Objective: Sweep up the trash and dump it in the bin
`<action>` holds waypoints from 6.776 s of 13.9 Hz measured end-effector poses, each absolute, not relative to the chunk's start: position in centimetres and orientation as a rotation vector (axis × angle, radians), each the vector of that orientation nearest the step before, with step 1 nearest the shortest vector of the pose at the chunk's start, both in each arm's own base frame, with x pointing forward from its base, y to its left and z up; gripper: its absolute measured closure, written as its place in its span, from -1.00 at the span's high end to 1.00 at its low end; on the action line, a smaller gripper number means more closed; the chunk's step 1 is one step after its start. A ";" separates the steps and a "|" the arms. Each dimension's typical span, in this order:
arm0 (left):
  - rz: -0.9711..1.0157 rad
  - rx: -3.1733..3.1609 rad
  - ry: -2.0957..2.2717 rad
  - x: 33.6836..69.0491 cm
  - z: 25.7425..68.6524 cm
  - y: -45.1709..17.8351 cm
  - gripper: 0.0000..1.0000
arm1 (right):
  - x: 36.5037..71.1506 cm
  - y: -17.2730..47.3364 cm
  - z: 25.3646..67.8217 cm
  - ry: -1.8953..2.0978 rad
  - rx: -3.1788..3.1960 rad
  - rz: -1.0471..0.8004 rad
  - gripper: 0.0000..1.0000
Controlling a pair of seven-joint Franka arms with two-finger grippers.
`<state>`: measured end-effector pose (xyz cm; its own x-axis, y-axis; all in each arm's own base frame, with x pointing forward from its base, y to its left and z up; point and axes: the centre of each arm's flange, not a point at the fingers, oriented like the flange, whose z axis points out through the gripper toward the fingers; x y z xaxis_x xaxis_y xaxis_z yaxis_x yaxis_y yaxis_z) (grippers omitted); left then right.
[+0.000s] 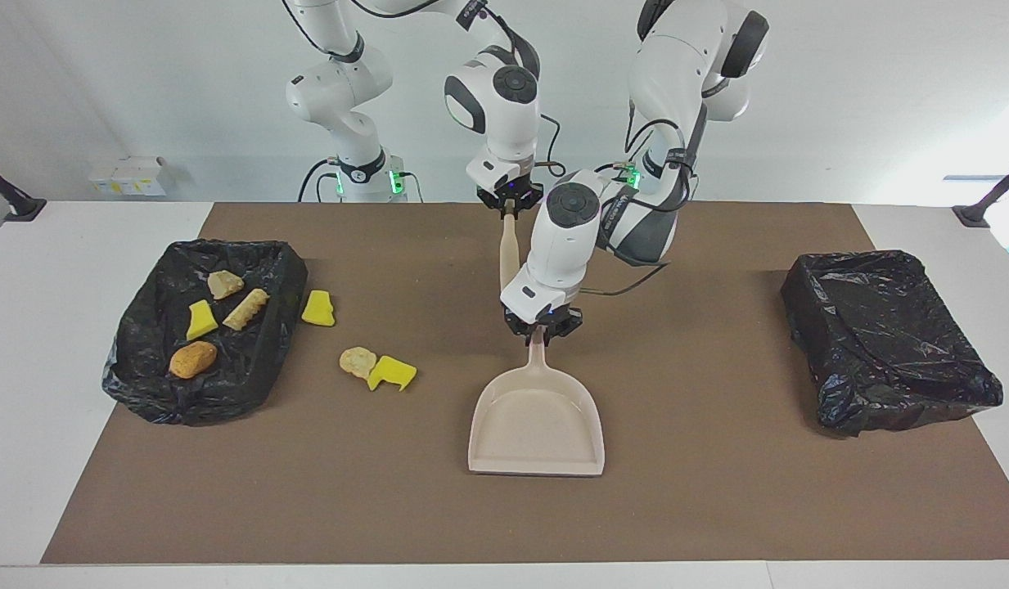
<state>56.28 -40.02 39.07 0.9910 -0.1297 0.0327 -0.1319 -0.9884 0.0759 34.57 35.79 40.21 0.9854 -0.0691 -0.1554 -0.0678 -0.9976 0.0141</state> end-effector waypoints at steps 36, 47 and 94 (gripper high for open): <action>-0.112 2.660 -1.808 47.9 37.9 -21.5 -0.37 | 46.2 20.7 38.2 0.313 2.998 -0.311 -0.49; -0.105 2.689 -1.769 47.6 37.9 -22.1 -0.37 | 53.4 11.6 41.8 0.035 3.086 -0.137 -0.49; -0.111 2.762 -1.618 47.2 36.5 -22.9 -0.37 | 46.7 41.4 36.6 0.520 3.458 -0.373 -0.49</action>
